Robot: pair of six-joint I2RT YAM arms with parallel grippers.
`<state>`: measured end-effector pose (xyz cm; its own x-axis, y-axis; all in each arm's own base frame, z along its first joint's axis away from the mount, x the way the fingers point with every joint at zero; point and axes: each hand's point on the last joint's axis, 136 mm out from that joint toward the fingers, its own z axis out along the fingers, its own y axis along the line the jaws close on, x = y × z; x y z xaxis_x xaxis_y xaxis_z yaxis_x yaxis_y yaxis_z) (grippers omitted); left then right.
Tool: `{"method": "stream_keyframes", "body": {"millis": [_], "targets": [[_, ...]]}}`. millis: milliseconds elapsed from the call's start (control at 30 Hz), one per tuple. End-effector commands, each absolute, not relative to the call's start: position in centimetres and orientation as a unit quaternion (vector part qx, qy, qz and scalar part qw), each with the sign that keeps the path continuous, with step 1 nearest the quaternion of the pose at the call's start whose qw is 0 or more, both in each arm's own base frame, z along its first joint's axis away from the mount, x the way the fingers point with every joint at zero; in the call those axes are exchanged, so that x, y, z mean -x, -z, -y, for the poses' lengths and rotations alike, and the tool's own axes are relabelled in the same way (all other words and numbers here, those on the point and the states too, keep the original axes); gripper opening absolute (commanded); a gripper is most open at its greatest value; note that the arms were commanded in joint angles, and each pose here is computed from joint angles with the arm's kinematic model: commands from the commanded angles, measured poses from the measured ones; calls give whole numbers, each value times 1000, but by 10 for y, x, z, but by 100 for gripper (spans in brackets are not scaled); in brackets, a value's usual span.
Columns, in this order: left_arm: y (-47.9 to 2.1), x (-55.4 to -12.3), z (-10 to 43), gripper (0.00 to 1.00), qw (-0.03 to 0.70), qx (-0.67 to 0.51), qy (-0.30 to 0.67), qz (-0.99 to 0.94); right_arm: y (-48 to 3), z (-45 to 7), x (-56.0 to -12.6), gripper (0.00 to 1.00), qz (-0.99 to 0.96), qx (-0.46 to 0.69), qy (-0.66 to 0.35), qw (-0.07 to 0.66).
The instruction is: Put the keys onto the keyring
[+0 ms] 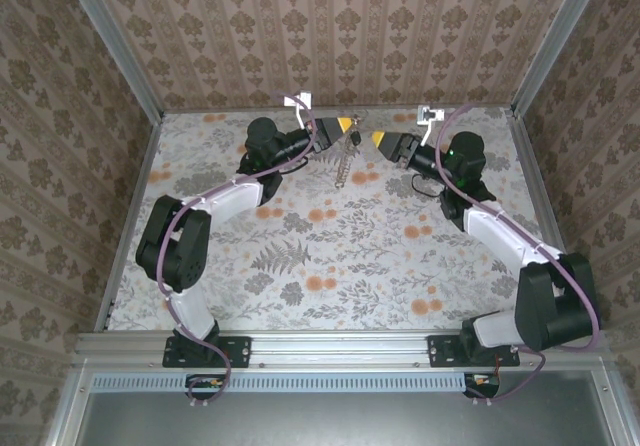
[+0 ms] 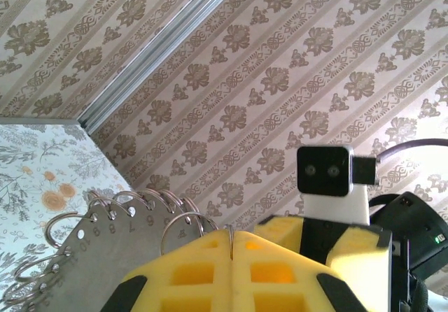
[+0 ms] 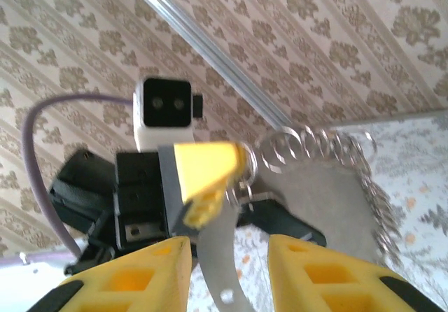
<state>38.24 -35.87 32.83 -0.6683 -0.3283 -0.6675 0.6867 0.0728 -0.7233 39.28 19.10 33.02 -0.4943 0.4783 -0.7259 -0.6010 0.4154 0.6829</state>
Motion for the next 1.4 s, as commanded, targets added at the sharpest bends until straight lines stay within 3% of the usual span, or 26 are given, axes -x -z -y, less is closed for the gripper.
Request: {"method": "stream_keyframes", "body": {"millis": [0, 367, 1067, 1267, 1367], "targets": [[-350, -378, 359, 0, 396, -161, 682, -594, -355, -196, -407, 35, -642, 37, -567, 516], [-354, -376, 360, 0, 392, -166, 688, -588, -346, -221, -427, 23, -635, 41, -590, 497], [-354, -373, 364, 0, 390, -170, 691, -585, -337, -229, -429, 15, -635, 38, -594, 493], [-355, -371, 364, 0, 389, -171, 693, -583, -339, -228, -430, 1, -633, 40, -596, 493], [-355, -371, 365, 0, 388, -171, 693, -583, -339, -229, -430, 0, -629, 40, -602, 491]]}}
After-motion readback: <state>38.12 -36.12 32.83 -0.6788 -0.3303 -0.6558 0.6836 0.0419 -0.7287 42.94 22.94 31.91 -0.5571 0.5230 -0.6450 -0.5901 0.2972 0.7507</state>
